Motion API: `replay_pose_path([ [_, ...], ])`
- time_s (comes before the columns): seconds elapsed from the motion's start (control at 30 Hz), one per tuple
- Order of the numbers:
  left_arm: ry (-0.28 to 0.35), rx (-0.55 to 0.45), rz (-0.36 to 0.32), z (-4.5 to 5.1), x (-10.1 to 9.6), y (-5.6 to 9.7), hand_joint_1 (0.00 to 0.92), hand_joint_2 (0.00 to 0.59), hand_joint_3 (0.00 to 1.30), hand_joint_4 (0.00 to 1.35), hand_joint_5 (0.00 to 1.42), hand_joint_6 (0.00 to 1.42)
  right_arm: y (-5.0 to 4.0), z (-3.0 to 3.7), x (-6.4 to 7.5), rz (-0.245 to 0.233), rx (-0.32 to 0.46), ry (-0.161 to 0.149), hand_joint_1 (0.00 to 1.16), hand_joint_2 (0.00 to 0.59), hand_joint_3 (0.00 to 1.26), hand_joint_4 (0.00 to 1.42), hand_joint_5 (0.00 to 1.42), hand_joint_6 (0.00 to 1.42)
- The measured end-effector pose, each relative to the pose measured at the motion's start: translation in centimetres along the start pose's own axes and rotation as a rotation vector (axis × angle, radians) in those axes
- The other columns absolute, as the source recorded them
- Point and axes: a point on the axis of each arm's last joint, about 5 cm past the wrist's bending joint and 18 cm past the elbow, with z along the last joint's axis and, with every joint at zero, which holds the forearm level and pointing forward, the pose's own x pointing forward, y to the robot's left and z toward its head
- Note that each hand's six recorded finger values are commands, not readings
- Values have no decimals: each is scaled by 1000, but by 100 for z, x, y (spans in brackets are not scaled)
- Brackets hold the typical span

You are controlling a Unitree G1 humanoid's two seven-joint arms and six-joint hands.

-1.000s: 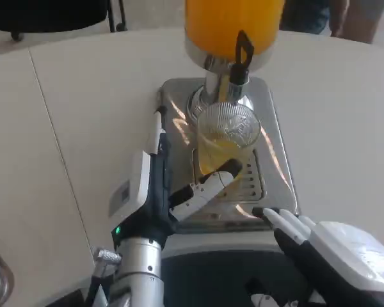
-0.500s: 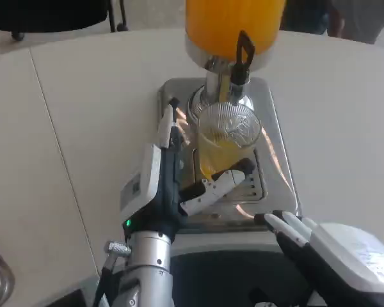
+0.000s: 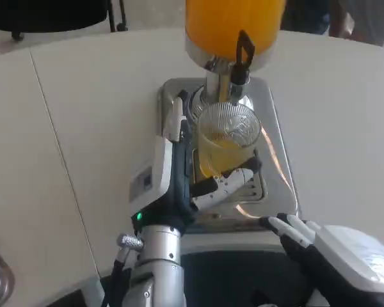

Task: Grasp the cup under the faucet to collect the drink, then remove the cup.

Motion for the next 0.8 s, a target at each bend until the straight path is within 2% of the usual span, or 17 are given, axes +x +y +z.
replay_pose_path([
  [0.8,25,26,-7,101,236,-165,435,57,0,0,322,583,-37,10,33,16,57,31,581,452,83,0,0,0],
])
